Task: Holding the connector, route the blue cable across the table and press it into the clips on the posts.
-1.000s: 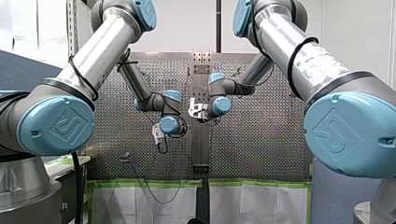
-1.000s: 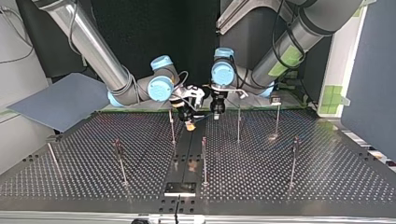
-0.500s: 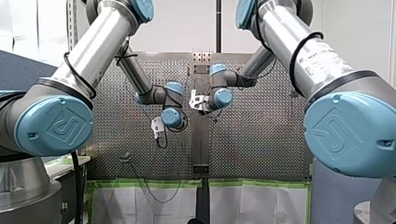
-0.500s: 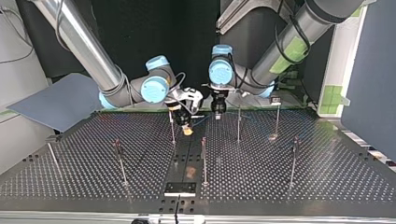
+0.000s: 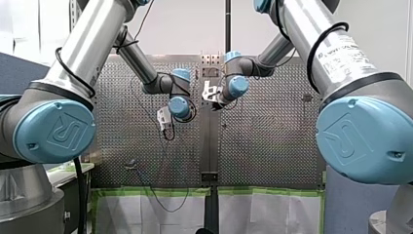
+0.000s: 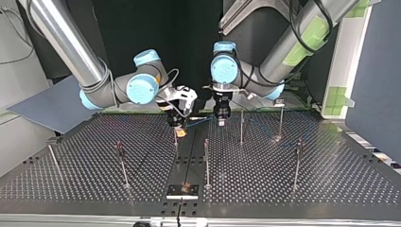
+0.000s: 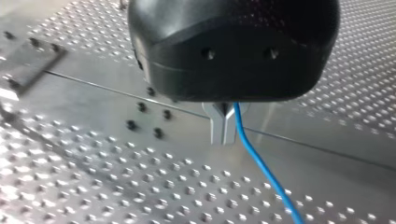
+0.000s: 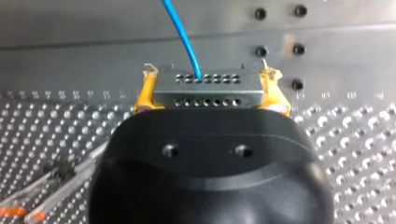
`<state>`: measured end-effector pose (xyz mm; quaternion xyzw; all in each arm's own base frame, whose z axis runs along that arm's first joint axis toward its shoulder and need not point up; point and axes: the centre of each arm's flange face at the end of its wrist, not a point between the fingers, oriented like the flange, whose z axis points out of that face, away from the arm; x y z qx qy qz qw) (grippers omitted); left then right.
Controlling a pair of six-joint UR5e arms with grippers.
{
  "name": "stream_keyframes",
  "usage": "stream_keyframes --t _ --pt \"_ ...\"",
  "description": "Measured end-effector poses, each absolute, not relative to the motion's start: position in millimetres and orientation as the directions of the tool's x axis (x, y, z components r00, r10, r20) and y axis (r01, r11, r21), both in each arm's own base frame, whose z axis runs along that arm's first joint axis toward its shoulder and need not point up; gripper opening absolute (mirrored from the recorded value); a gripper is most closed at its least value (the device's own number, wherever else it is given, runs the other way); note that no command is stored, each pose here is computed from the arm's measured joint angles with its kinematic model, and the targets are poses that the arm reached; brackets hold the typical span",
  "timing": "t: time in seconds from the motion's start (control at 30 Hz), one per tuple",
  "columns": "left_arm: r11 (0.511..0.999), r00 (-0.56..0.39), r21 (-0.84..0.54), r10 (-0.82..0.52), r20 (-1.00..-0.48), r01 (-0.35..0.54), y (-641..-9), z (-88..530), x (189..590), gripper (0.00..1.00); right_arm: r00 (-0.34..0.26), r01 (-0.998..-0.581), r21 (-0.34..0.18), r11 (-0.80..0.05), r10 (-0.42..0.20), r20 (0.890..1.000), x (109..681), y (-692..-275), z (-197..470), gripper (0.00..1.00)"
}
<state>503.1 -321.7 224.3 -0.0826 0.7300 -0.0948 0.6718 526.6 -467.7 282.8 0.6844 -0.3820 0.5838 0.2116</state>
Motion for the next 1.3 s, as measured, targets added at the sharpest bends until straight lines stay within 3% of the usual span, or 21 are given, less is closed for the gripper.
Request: stream_keyframes --t 0.23,0.53,0.97,1.3 --pt "0.969 -0.066 -0.246 -0.245 -0.967 0.015 -320 253 496 0.0 0.013 -0.77 -0.176 -0.613 -0.292 0.956 511 -458 298 0.0" --pt "0.963 -0.027 -0.259 -0.258 -0.966 0.071 -321 291 487 0.0 -0.026 -0.731 -0.205 -0.651 -0.273 0.962 501 -449 341 0.0" --pt "0.948 0.056 -0.28 -0.292 -0.955 0.153 -320 359 470 0.0 -0.084 -0.683 -0.196 -0.704 -0.191 0.978 489 -430 420 0.0" --pt "0.919 0.14 -0.338 -0.369 -0.919 0.204 -309 416 465 0.0 -0.129 -0.683 -0.184 -0.707 -0.132 0.983 470 -420 468 0.0"
